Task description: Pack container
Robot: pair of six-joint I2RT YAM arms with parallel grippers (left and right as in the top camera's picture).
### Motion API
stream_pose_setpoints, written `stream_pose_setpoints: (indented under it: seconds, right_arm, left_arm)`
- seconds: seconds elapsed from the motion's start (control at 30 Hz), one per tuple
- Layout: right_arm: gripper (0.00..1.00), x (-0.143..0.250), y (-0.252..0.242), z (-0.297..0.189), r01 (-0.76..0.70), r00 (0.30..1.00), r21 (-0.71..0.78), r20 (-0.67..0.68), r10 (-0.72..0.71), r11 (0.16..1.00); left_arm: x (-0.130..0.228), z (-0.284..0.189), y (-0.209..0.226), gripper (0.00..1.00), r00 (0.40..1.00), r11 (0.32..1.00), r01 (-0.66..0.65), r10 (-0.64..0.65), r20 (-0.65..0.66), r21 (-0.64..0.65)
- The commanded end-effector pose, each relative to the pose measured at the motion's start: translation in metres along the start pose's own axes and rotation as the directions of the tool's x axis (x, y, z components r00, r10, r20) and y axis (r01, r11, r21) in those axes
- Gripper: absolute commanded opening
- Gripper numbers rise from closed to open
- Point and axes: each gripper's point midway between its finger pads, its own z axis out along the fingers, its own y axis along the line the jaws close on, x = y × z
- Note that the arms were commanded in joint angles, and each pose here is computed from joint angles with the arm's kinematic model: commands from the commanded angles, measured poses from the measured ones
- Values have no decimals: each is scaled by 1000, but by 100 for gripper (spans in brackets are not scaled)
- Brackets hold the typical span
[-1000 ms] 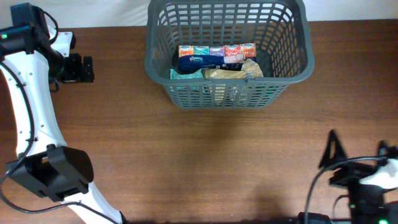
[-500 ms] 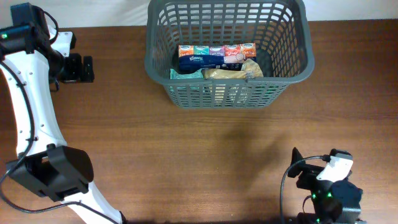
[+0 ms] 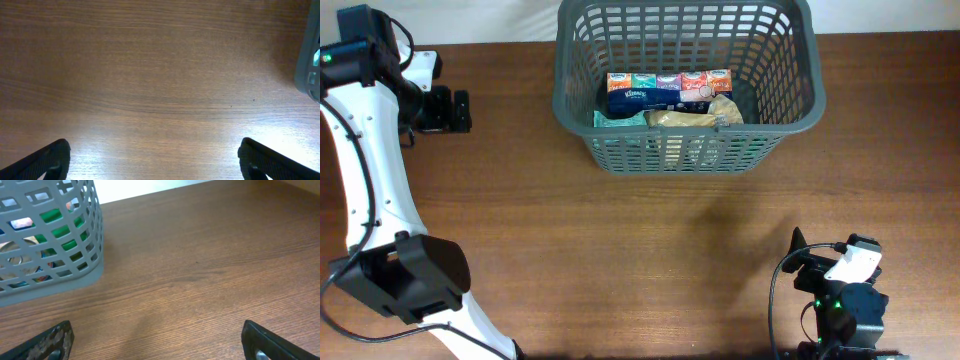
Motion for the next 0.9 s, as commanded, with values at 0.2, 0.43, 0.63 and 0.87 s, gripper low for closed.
stream_pose_setpoints:
  seconds: [0.2, 0.43, 0.63, 0.87]
  right_arm:
    - [99, 0, -1, 0, -9, 1000, 10, 9, 9, 1000]
    - [99, 0, -1, 0, -9, 1000, 10, 9, 9, 1000]
    - [99, 0, -1, 0, -9, 1000, 10, 9, 9, 1000]
    - [99, 0, -1, 0, -9, 1000, 10, 9, 9, 1000]
  left_arm:
    - [1, 2, -1, 99, 1000, 1000, 12, -12, -5, 11]
    - [9, -24, -22, 99, 998, 999, -32, 31, 49, 12]
    - [78, -59, -67, 99, 974, 987, -162, 161, 160, -5]
    - [72, -104, -99, 99, 640, 973, -195, 221, 736, -123]
